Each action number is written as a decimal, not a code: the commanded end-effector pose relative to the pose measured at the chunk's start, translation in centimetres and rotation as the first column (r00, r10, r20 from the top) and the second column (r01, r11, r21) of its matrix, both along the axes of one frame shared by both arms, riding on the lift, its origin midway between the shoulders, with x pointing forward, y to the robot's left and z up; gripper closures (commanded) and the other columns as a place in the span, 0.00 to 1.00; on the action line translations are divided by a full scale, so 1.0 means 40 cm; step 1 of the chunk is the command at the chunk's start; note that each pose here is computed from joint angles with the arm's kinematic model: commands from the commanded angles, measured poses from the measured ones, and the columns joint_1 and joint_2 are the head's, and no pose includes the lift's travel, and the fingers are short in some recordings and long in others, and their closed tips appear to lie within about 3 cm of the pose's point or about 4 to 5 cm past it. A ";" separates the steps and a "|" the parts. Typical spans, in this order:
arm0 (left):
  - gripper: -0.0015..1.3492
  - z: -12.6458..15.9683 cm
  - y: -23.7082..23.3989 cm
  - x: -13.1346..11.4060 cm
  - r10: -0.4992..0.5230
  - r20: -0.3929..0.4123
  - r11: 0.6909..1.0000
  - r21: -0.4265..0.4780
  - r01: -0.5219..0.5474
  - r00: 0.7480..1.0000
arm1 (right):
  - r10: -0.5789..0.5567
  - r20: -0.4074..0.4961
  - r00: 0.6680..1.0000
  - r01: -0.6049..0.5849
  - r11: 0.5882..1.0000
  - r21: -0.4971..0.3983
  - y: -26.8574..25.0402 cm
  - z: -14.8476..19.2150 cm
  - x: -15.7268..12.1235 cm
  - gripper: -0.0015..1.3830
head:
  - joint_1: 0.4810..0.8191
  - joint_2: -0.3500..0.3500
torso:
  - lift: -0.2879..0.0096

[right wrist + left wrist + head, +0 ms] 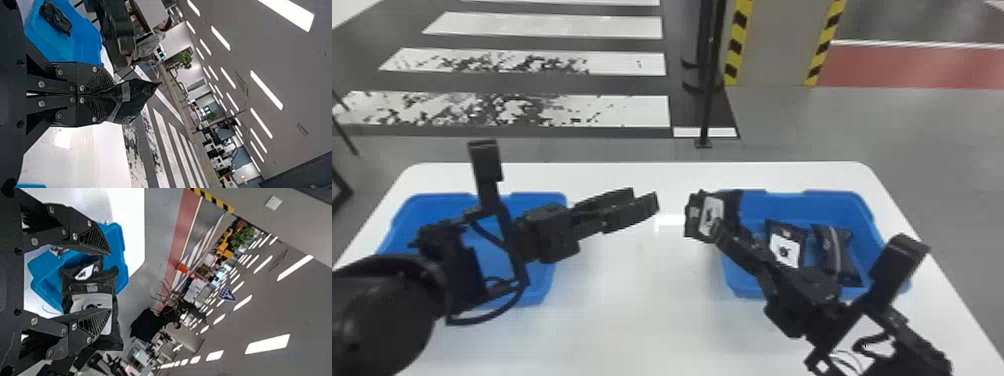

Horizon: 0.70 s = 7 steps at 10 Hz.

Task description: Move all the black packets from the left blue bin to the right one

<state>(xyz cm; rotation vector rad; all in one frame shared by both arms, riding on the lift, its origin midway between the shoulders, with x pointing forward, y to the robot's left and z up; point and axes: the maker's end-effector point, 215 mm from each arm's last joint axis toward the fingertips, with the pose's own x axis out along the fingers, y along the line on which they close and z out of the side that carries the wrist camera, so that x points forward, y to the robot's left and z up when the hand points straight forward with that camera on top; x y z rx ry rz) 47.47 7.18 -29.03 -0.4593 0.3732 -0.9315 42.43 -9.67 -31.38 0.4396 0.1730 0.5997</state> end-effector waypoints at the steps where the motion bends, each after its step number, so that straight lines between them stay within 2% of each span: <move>1: 0.15 0.021 0.111 -0.022 0.102 0.056 0.994 0.040 -0.104 0.993 | -0.060 -0.007 0.998 0.060 0.997 -0.052 -0.092 -0.025 0.041 0.93 | 0.63 0.45 | 0.50; 3: 0.15 0.040 0.207 -0.054 0.186 0.096 0.979 0.071 -0.193 0.978 | -0.121 -0.030 0.992 0.117 0.988 -0.098 -0.196 -0.081 0.111 0.93 | 0.63 0.47 | 0.50; 6: 0.15 0.008 0.272 -0.105 0.241 0.058 0.966 0.081 -0.245 0.969 | -0.232 -0.080 0.969 0.218 0.963 -0.158 -0.353 -0.175 0.178 0.93 | 0.63 0.44 | 0.50; 7: 0.15 -0.002 0.288 -0.124 0.252 0.051 0.962 0.096 -0.256 0.966 | -0.227 -0.120 0.966 0.209 0.967 -0.147 -0.355 -0.211 0.186 0.85 | 0.63 0.41 | 0.50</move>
